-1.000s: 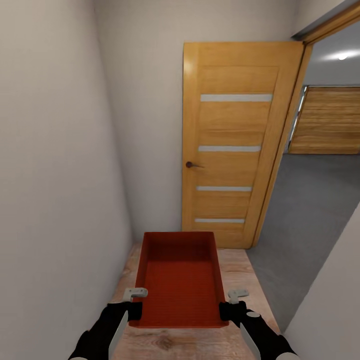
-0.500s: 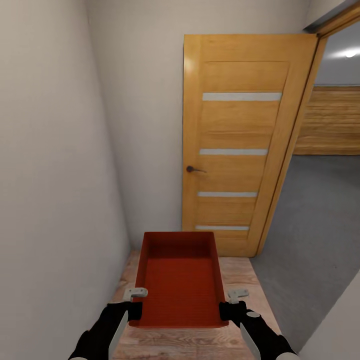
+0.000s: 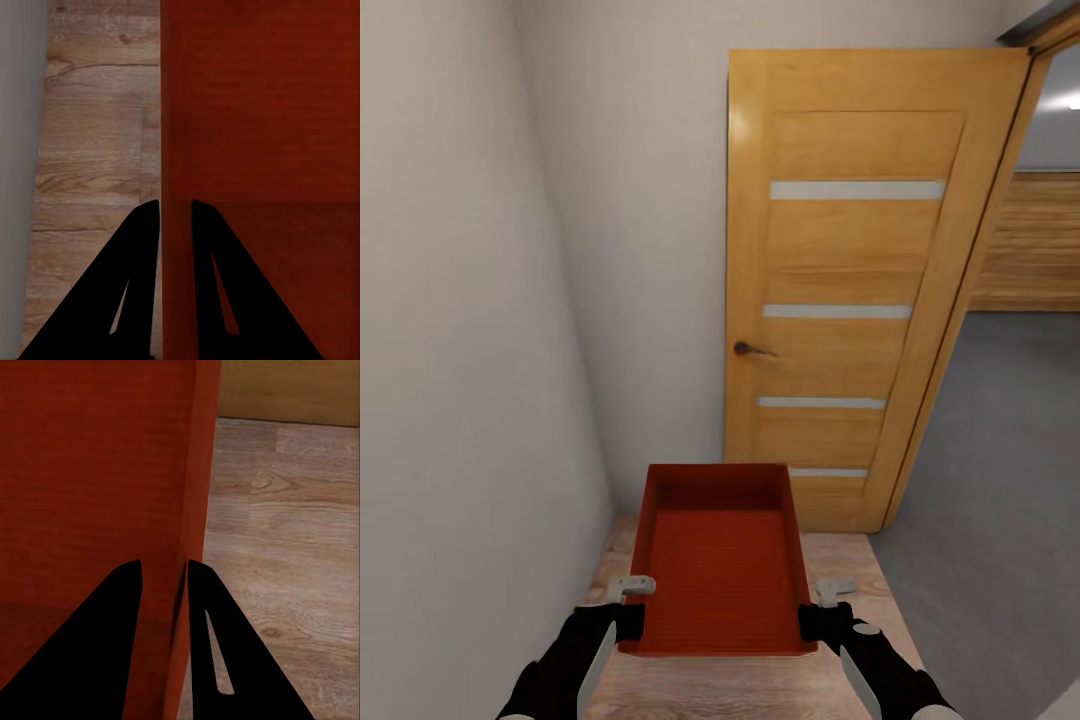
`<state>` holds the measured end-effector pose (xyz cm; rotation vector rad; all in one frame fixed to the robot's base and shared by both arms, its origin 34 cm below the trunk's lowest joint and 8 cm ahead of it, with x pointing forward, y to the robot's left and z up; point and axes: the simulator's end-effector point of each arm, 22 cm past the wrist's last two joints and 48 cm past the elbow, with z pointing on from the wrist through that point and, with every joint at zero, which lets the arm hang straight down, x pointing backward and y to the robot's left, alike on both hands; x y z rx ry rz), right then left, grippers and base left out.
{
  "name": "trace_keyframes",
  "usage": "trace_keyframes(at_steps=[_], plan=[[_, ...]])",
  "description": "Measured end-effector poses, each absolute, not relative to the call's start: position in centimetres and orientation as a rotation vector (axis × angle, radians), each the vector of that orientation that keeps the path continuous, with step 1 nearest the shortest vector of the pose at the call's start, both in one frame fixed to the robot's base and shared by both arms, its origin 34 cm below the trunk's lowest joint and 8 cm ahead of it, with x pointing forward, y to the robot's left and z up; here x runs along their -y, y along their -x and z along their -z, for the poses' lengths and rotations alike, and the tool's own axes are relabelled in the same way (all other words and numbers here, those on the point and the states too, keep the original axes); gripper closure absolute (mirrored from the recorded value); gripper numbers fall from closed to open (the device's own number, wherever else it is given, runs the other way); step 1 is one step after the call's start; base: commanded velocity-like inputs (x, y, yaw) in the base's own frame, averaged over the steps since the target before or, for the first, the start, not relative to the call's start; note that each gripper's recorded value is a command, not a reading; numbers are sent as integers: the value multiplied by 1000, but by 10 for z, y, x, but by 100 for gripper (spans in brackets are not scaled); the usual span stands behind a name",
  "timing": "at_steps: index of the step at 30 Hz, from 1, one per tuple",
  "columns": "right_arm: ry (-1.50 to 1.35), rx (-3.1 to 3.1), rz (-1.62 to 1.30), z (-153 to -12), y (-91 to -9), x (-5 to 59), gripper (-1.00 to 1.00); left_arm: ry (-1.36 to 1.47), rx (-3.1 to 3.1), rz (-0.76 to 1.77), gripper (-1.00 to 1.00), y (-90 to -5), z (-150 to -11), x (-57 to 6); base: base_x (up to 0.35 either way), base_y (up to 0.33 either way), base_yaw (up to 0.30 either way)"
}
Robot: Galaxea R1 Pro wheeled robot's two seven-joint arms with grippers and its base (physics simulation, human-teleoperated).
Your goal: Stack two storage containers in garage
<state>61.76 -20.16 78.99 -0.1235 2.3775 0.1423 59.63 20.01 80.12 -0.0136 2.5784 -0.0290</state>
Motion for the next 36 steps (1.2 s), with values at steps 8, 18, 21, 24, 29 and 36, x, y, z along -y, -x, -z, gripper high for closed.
trace_keyframes(at_steps=[8,18,21,24,29,36], plan=[[123,-2377,-142,-790,-618,201,100,13,-2578,29,100,-596,-801,-200,327,0,0],[123,-2377,-142,-790,-618,202,100,13,-2578,29,100,-596,-801,-200,327,0,0],[123,-2377,-142,-790,-618,202,100,14,-2578,29,100,-596,-801,-200,327,0,0],[123,-2377,-142,-790,-618,202,100,13,-2578,29,100,-597,-801,-200,327,0,0],[123,-2378,-143,-790,-618,202,100,14,-2579,29,100,-597,-801,-200,206,0,-33],[123,-2379,-143,-789,-618,201,100,14,-2580,29,100,-597,-801,-200,16,0,-235]])
